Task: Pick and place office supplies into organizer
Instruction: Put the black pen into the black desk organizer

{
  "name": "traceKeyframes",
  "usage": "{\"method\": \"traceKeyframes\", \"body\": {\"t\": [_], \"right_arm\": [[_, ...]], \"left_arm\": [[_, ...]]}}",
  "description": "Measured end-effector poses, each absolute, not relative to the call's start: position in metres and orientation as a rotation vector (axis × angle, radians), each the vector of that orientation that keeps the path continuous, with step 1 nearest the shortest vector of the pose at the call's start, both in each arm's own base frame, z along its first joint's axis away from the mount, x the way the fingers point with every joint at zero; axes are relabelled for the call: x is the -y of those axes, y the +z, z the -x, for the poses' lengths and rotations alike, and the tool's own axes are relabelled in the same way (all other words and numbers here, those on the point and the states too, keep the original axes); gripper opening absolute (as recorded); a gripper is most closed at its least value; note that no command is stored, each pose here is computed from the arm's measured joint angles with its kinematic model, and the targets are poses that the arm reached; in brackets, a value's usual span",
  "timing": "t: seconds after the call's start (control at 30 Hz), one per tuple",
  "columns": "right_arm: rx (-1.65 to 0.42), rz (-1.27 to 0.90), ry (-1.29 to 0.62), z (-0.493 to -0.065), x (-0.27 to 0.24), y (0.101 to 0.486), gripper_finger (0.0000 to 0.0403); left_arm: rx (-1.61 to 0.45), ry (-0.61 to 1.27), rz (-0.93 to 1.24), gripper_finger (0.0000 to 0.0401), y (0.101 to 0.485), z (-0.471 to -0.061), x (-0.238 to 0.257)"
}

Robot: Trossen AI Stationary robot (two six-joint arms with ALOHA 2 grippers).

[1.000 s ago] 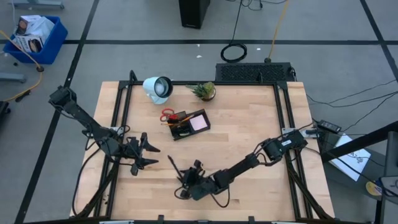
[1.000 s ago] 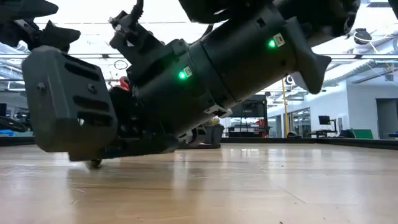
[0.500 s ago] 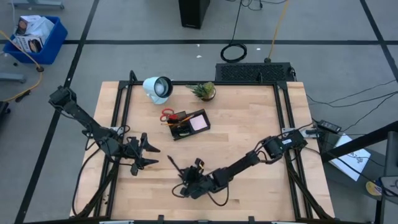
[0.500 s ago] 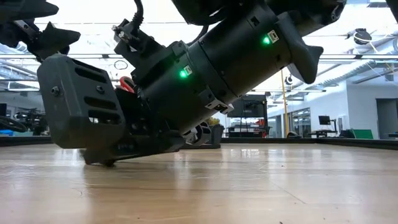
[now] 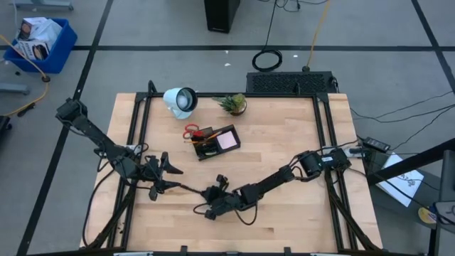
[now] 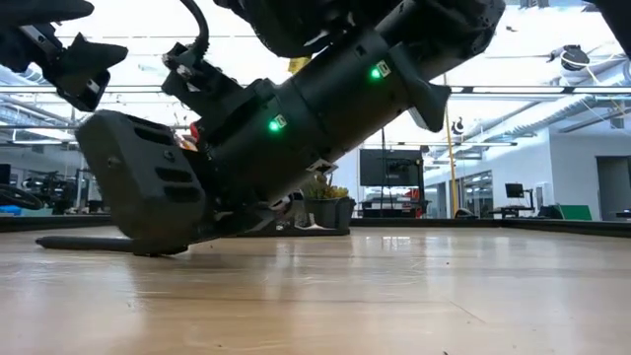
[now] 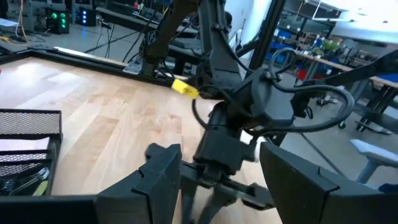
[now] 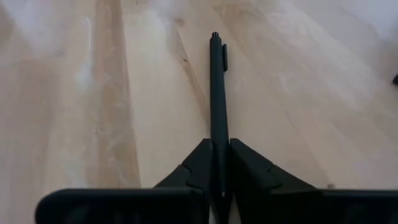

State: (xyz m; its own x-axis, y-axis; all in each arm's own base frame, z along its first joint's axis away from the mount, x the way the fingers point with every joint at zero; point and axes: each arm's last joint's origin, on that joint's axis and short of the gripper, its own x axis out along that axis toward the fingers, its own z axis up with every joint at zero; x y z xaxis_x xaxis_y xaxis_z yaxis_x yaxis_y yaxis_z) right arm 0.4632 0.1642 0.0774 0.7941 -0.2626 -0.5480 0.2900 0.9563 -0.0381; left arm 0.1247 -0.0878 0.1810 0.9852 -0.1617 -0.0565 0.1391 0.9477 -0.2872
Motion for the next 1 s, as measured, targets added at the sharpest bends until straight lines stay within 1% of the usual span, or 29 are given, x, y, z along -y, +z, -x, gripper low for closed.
{"method": "traceKeyframes", "body": {"t": [0.13,0.23,0.4,0.53,0.73,0.83,1.0], "right_arm": [[-0.594,0.032,-0.299,-0.461,-0.161,0.090,0.0031],[-0.619,0.100,-0.351,-0.455,-0.161,0.102,0.0023],[-0.641,0.171,-0.376,-0.445,-0.170,0.117,0.0034],[-0.587,0.192,-0.385,-0.441,-0.179,0.135,0.0039],[-0.490,0.353,-0.525,-0.428,-0.192,0.168,0.0024],[-0.446,0.353,-0.565,-0.424,-0.193,0.185,0.0028],[-0.420,0.338,-0.608,-0.422,-0.184,0.199,0.0035]], "left_arm": [[-0.047,-0.159,0.355,0.0223,0.185,-0.125,0.088],[-0.034,-0.162,0.377,0.0223,0.187,-0.125,0.088],[-0.025,-0.159,0.373,0.0223,0.188,-0.125,0.088],[0.024,-0.072,0.427,0.0223,0.191,-0.125,0.085],[0.085,0.006,0.486,0.0223,0.197,-0.125,0.082],[0.110,0.006,0.503,0.0223,0.200,-0.125,0.082],[0.177,0.011,0.569,0.0223,0.207,-0.123,0.080]]}}
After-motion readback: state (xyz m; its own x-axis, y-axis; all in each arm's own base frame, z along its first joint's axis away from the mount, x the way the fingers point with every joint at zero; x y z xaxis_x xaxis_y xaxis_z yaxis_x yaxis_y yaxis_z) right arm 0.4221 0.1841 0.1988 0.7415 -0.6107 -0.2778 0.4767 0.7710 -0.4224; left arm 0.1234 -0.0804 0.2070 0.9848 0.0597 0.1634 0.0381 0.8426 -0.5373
